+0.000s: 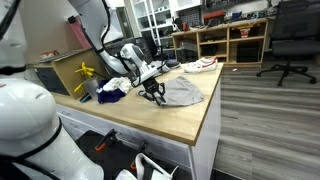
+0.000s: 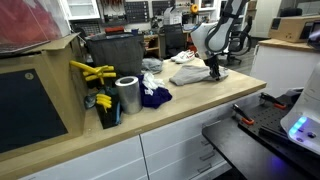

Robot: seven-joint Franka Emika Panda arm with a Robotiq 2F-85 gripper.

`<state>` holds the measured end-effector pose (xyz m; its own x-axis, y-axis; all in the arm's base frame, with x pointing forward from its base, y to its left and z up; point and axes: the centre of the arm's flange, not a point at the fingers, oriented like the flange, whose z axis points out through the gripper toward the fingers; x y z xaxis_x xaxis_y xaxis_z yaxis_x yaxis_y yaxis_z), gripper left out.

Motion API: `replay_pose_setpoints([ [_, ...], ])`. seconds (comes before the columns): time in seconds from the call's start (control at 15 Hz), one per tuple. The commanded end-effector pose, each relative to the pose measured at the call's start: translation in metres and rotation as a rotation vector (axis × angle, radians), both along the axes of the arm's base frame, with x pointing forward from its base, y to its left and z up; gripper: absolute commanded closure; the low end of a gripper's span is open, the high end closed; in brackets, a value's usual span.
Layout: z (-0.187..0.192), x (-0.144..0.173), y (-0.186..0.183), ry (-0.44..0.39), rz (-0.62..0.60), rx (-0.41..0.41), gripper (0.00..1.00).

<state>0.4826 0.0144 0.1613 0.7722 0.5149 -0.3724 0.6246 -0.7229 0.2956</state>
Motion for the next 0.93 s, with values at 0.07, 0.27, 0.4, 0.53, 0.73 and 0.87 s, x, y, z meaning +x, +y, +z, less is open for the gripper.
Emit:
replay_pose_setpoints([
  [0.07, 0.007, 0.000, 0.005, -0.009, -0.063, 0.047, 0.99],
  [0.27, 0.014, -0.002, 0.014, 0.052, -0.120, 0.107, 1.00],
  [0.4, 0.024, -0.003, 0.019, 0.122, -0.148, 0.165, 0.99],
  [0.53, 0.037, -0.003, 0.023, 0.215, -0.164, 0.230, 0.99],
  [0.73, 0.061, -0.003, 0.024, 0.367, -0.151, 0.320, 0.99],
  [0.87, 0.076, 0.000, 0.019, 0.460, -0.132, 0.364, 0.99],
])
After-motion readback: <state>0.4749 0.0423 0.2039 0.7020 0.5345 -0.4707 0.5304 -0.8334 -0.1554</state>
